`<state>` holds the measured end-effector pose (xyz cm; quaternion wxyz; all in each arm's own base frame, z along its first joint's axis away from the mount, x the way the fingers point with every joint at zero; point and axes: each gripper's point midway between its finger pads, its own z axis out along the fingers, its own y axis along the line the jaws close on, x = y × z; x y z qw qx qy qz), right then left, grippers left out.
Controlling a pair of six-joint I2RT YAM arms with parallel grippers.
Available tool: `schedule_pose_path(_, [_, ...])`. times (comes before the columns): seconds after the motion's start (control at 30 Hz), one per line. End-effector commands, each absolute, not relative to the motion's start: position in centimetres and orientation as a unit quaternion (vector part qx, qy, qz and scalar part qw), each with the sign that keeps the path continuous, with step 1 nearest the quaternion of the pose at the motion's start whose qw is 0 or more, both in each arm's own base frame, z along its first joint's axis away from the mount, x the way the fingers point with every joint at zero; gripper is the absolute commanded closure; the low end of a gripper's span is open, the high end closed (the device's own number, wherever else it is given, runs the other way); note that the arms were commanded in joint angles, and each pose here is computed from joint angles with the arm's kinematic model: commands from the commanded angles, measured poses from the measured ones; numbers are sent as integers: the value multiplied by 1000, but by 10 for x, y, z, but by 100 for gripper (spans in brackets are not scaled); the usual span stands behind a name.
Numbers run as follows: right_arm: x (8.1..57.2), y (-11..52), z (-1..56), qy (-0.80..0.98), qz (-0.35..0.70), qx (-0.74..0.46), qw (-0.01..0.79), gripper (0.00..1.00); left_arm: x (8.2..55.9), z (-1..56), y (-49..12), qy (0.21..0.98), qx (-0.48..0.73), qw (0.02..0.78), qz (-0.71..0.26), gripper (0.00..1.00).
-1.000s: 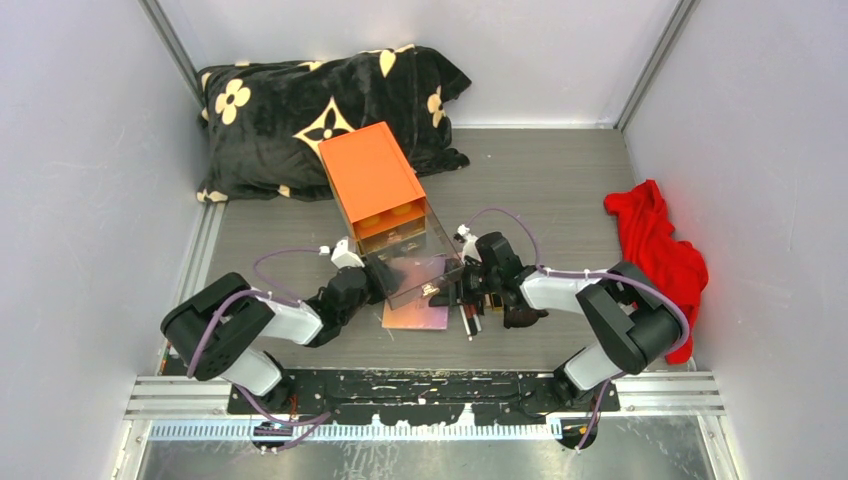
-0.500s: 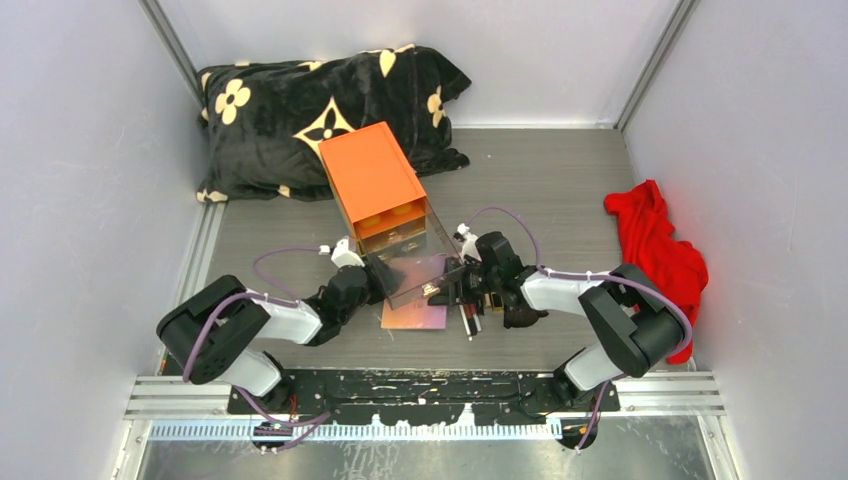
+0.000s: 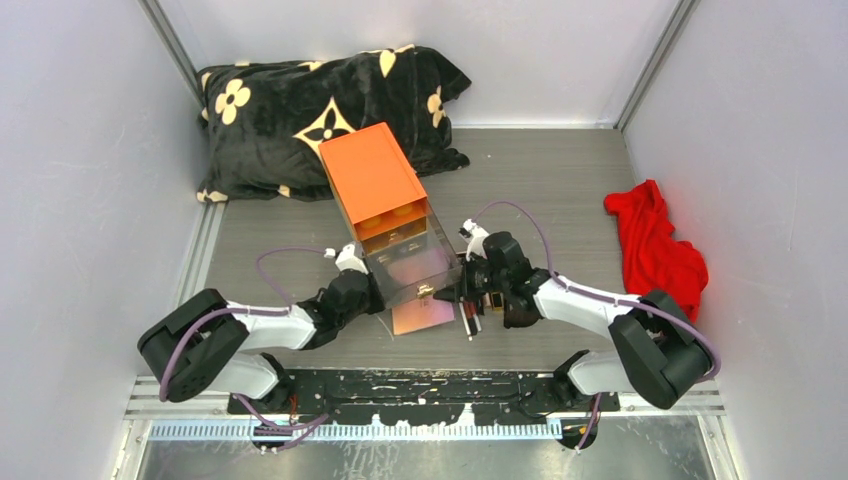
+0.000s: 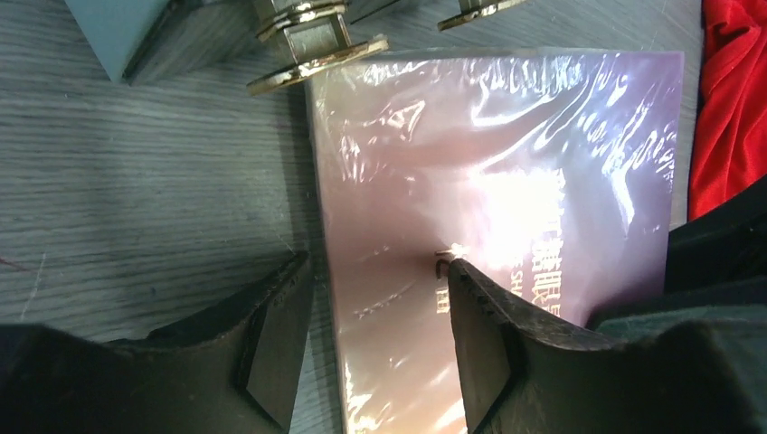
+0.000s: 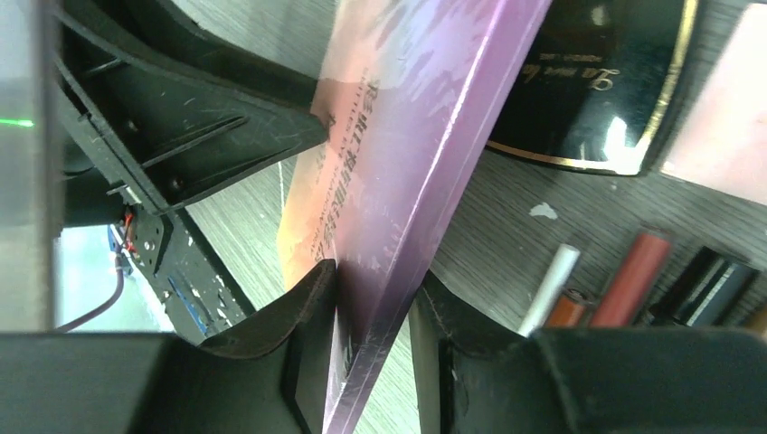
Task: Organize the makeup
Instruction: Pick up the makeup from the center of the board.
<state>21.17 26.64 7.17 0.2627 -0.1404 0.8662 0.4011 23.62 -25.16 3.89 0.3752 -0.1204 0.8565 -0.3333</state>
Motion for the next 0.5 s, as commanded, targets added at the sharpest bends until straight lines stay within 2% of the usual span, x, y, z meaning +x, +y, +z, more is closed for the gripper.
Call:
schedule_pose_path(0.0, [233,252,71,864,362,-134,323,99,224,38,-254,866,-84,365,-333,42])
schedule_pose_path(0.47, [249,214,43,886,295,-44,356,99,220,32,-240,872,-87,369,-311,42])
